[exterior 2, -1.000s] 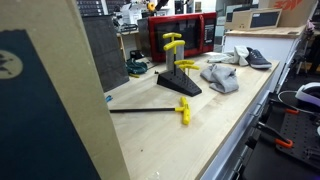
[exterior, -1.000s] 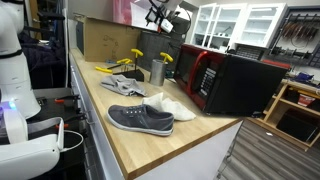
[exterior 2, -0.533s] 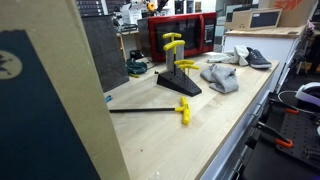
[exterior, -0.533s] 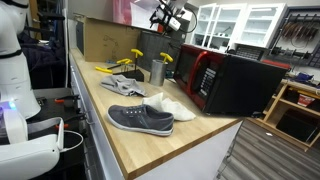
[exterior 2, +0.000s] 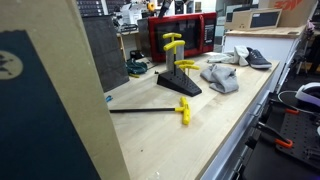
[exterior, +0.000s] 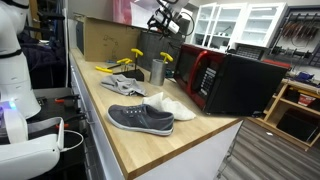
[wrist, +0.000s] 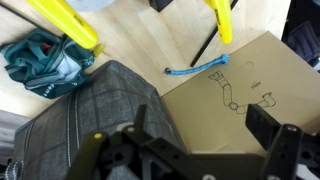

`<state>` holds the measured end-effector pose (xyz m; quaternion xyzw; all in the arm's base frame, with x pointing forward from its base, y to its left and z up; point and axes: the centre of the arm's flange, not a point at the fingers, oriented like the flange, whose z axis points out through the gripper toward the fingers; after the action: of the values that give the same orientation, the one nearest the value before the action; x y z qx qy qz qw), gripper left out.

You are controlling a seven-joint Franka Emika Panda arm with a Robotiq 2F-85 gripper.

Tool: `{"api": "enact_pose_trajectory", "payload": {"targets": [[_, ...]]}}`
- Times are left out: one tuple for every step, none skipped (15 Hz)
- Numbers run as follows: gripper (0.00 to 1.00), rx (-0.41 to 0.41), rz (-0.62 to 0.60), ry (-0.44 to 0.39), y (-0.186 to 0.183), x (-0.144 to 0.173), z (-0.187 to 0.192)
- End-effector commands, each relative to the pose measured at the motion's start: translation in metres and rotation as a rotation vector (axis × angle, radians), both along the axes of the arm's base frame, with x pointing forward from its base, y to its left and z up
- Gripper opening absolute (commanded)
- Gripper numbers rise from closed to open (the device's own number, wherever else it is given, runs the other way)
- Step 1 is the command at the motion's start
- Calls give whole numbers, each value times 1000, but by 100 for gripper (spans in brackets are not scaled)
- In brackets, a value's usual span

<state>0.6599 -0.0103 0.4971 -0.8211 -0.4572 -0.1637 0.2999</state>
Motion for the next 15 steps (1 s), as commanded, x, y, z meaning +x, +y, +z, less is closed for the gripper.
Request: {"api": "enact_pose_trajectory", "payload": {"targets": [[100,-110,107,14,-5,16,0],[100,-141,132,8,-6,19,0],[100,-169,153,-5,-7,21,1],[100,-194,173,-18,-7,23,2],[100,-218,192,-38,-5,27,3],[100,-236,208,-47,-3,29,5],[100,-259,225,-59,-3,31,5],[100,-279,240,-68,-3,33,3],[100,-299,253,-75,-4,35,4],[100,-318,265,-84,-8,37,1],[100,-334,273,-87,-11,39,1],[100,-349,281,-91,-16,41,-1],[100,-355,281,-91,-21,44,-4],[100,-363,280,-91,-25,46,-5],[100,-368,275,-87,-30,48,-7]]}}
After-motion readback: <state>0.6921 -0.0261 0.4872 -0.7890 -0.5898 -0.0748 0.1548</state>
